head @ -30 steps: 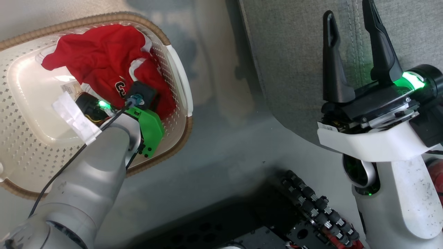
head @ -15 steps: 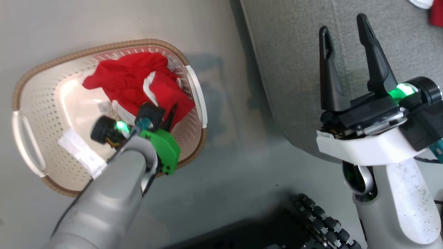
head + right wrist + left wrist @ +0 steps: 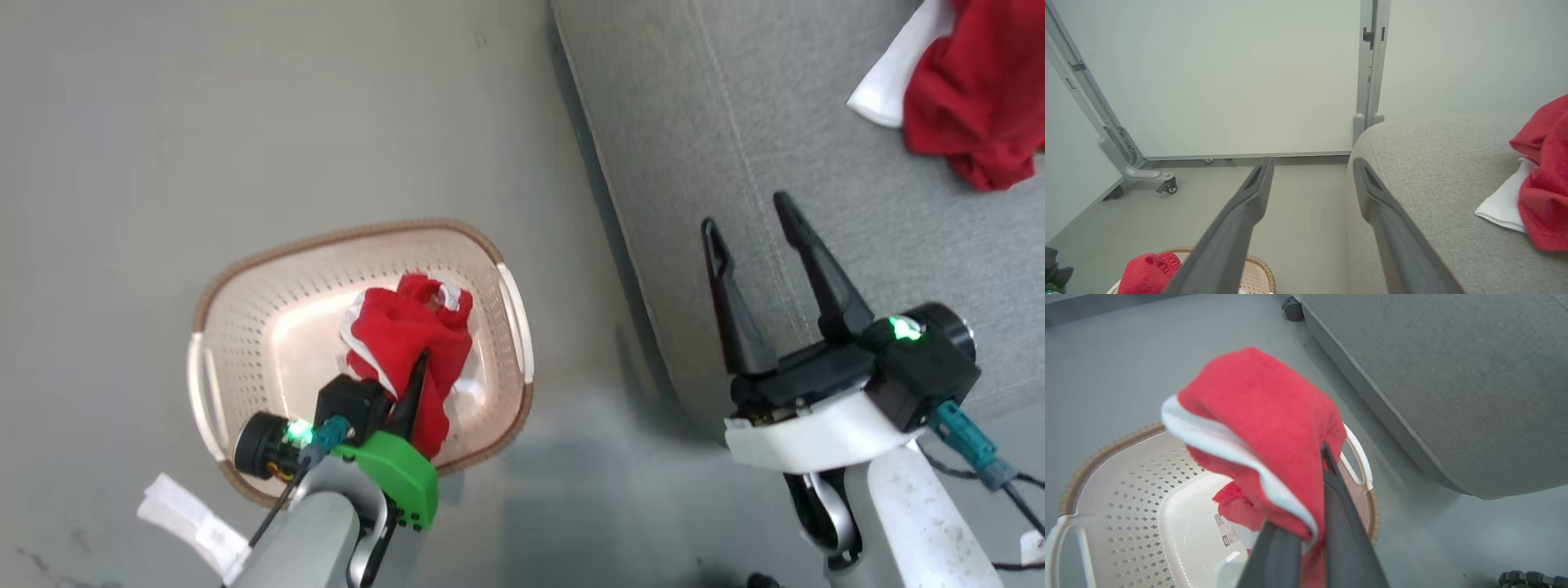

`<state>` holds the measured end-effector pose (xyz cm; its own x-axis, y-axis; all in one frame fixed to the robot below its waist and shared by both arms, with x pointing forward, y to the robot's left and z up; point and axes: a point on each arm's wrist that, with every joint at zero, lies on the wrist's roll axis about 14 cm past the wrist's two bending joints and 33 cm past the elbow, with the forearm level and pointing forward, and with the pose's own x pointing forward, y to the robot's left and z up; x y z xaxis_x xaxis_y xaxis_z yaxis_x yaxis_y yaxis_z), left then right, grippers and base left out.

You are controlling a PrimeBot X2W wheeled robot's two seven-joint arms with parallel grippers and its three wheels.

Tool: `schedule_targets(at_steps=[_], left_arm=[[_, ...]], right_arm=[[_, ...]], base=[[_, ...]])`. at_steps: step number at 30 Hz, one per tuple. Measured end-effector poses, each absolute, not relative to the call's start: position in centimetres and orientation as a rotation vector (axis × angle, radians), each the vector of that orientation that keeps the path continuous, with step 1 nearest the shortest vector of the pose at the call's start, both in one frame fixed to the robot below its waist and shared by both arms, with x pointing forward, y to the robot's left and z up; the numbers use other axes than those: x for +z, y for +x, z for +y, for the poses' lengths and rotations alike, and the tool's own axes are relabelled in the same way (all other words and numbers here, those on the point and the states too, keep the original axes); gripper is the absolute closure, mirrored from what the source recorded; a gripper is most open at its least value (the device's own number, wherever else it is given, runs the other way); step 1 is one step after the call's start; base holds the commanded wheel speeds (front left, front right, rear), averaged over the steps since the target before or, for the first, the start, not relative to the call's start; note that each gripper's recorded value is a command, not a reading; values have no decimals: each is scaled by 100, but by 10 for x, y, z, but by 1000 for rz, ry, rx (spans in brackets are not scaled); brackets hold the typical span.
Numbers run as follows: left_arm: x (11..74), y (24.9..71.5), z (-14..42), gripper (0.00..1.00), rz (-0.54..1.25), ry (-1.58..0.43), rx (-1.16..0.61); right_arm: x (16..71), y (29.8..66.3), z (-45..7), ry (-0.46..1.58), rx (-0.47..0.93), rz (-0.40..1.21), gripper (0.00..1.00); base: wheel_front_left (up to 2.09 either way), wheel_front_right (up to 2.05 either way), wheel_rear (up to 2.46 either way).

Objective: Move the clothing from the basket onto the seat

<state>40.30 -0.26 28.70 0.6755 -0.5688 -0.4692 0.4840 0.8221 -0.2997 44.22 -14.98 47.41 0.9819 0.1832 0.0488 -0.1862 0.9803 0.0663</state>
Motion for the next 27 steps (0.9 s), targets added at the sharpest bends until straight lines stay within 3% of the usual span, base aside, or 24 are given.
schedule_targets(at_steps=[15,27], left_arm=[[445,395,30,100,127,-120,-484],[551,380,41,100,-189,-109,-458]], right_arm=[[538,368,-137,84,207,-176,0],[572,333,-128,85,230,-286,0]], base=[[0,0,0],[0,0,0]])
